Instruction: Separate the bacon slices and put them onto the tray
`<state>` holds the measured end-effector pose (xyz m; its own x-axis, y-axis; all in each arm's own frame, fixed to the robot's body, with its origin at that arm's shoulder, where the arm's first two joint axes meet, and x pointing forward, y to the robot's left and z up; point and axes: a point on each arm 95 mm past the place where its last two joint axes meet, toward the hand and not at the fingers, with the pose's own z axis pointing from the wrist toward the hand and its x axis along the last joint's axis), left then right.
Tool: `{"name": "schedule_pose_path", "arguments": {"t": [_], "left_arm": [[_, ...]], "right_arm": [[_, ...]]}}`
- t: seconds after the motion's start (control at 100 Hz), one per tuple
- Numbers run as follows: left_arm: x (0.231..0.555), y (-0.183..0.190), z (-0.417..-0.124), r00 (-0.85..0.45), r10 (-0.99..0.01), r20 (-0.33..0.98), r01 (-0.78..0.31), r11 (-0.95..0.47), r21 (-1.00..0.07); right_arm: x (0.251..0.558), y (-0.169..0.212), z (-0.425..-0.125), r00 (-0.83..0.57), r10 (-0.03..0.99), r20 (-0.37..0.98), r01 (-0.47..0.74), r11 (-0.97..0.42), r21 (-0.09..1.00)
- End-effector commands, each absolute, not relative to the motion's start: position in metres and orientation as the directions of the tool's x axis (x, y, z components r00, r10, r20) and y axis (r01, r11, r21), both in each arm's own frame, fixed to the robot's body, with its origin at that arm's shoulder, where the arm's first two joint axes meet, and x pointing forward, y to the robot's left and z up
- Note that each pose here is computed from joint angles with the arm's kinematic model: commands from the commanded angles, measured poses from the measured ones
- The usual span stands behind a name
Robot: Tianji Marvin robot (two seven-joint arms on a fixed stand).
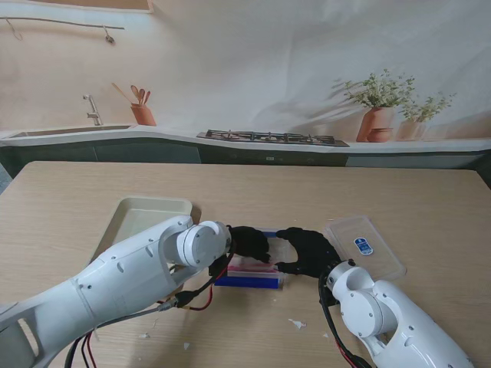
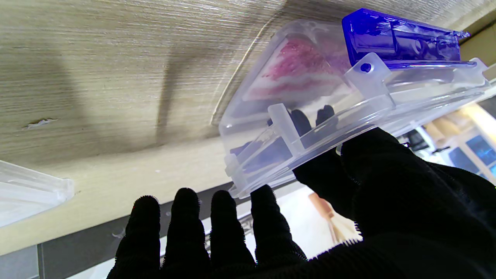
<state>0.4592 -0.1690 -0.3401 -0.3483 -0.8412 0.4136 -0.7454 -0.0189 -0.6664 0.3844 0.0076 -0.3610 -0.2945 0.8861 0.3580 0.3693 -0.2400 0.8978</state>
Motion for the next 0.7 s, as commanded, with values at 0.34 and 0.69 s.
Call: {"name": "schedule_pose_path", "arguments": {"t": [0.34, 0.69], "left_arm": [[0.454, -0.167, -0.342, -0.327, -0.851, 0.411, -0.768, -0.015, -0.640], [0.453, -0.165, -0.333, -0.330, -0.841, 0.428, -0.752, -0.040, -0.658]], "right_arm": [[0.381, 0.012, -0.363, -0.293, 0.883, 0.367, 0.386, -0.242, 0.890], [0.382, 0.012, -0.364, -0.291, 0.884, 0.365, 0.390, -0.239, 0.889]]}}
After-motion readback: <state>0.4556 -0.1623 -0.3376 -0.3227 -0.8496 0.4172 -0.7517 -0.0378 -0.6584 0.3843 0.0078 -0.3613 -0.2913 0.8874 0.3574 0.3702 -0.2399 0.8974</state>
